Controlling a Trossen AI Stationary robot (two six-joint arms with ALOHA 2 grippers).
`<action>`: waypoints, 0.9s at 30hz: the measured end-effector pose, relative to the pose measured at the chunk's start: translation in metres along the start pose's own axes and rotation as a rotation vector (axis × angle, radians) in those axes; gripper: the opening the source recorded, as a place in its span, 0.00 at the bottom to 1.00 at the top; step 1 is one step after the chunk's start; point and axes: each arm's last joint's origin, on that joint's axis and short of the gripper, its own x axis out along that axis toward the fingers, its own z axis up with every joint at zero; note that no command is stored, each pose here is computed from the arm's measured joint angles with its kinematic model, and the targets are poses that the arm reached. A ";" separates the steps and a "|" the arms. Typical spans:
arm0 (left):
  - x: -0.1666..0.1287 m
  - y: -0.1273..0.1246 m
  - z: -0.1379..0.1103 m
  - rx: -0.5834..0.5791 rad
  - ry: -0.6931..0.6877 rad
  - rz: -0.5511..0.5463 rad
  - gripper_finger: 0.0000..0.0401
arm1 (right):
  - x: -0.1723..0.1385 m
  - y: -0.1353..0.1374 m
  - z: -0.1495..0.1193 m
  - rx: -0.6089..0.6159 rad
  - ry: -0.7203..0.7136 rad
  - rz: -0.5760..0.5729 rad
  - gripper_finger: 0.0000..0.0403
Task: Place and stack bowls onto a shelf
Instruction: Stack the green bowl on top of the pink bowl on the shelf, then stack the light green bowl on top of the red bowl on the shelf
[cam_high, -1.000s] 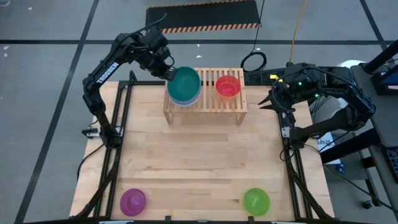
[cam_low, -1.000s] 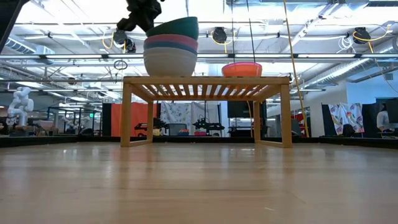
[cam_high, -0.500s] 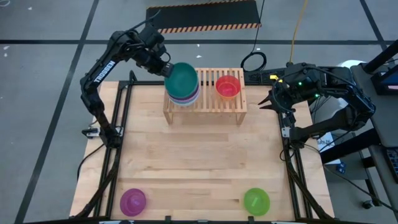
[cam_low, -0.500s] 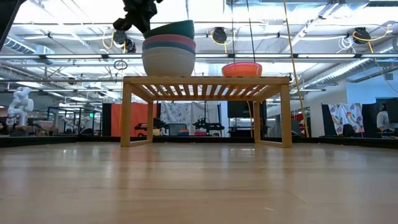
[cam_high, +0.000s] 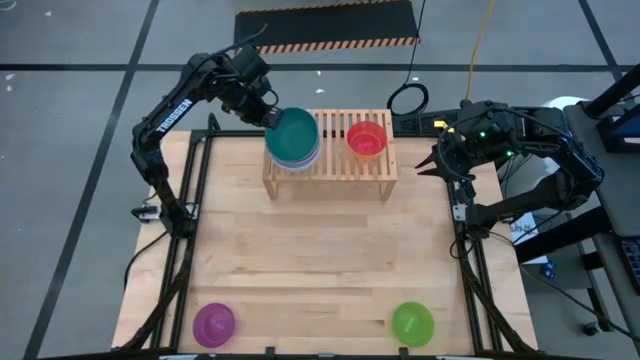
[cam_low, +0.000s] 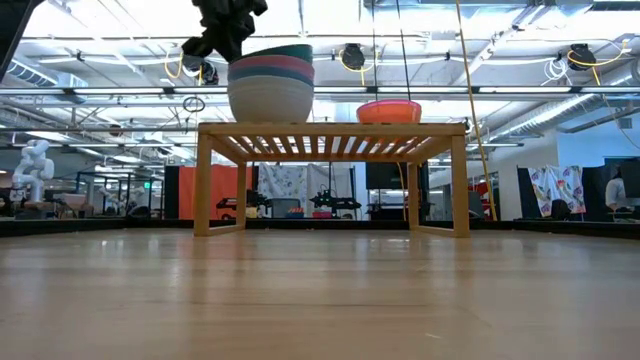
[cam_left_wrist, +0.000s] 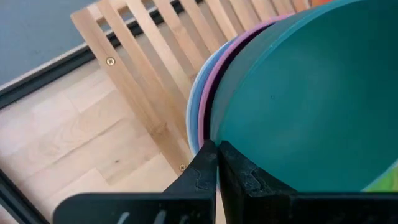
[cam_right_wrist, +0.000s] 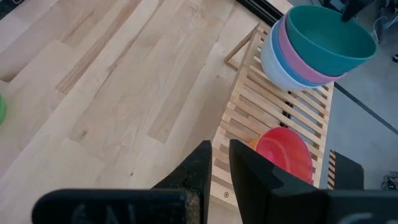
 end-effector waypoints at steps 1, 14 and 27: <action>0.002 0.000 0.000 0.005 0.009 0.002 0.00 | 0.000 0.000 0.000 -0.003 0.000 0.000 0.12; 0.010 0.002 -0.001 0.095 0.044 0.012 0.12 | 0.000 0.000 0.000 -0.003 0.000 0.000 0.12; -0.023 -0.003 -0.004 0.180 -0.077 -0.051 0.14 | 0.000 -0.002 -0.002 -0.003 0.065 -0.082 0.12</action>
